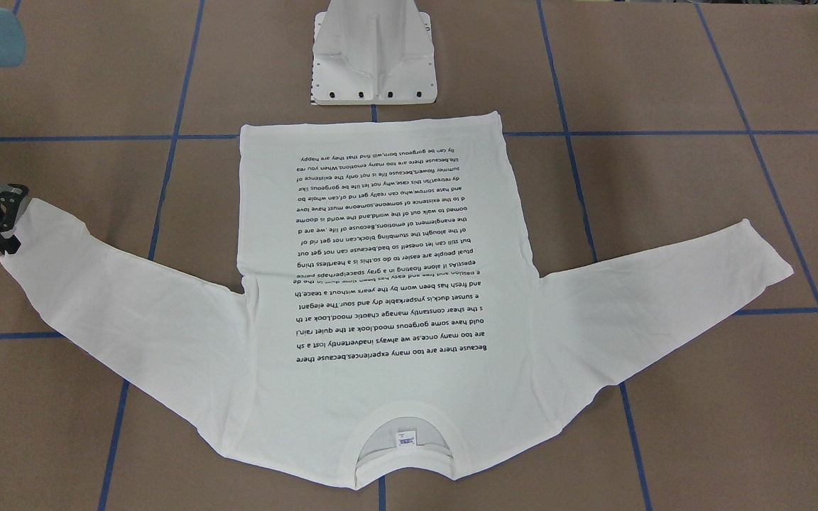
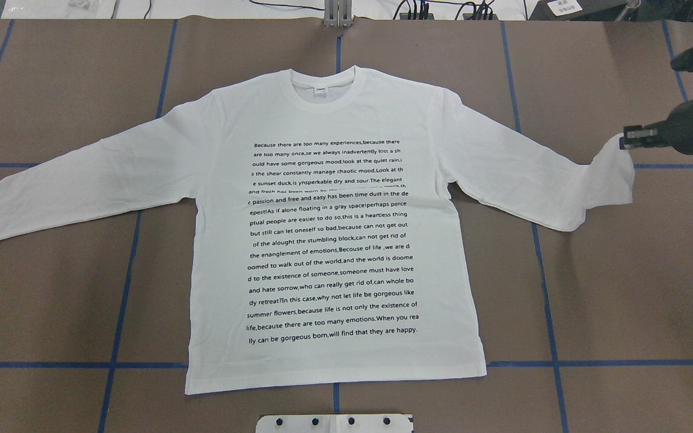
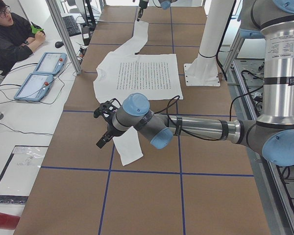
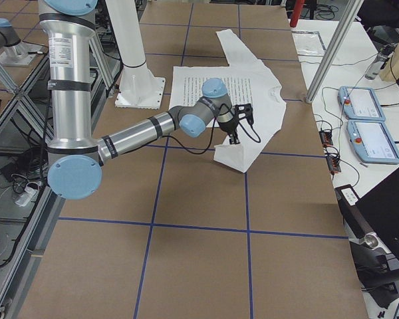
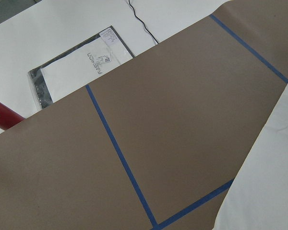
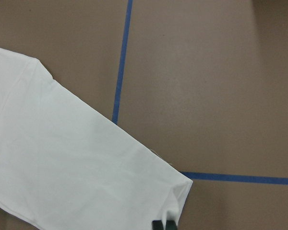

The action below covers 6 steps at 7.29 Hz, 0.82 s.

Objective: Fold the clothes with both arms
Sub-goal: 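Fold the held sleeve across the shirt front toward the collar with the right gripper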

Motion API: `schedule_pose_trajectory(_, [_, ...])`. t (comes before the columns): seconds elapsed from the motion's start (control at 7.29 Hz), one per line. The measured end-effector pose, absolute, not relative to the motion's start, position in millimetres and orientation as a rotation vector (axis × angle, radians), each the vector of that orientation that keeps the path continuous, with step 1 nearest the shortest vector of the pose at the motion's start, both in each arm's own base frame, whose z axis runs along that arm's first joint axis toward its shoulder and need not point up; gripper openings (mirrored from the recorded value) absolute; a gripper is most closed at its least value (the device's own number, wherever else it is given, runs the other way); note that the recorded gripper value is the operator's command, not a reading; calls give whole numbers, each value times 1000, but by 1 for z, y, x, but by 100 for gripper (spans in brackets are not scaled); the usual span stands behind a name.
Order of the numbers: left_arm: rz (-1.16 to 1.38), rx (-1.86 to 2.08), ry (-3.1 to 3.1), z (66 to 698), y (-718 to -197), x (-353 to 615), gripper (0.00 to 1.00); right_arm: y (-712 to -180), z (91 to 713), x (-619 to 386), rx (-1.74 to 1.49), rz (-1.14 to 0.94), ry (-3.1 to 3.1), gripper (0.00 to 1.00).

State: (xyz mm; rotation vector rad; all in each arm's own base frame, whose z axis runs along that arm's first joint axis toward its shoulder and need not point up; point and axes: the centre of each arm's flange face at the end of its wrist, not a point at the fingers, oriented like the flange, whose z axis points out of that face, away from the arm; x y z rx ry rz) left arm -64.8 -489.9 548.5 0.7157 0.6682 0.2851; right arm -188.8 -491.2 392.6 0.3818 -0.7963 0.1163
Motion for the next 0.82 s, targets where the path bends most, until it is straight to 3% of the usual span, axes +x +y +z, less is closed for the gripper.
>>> schedule_pose_trajectory(0.41, [285, 715, 668, 549, -489, -65, 100, -539, 198, -299, 383, 180, -715, 0])
schedule_pose_trajectory(0.82, [281, 706, 669, 553, -489, -65, 100, -564, 61, -458, 418, 286, -751, 0])
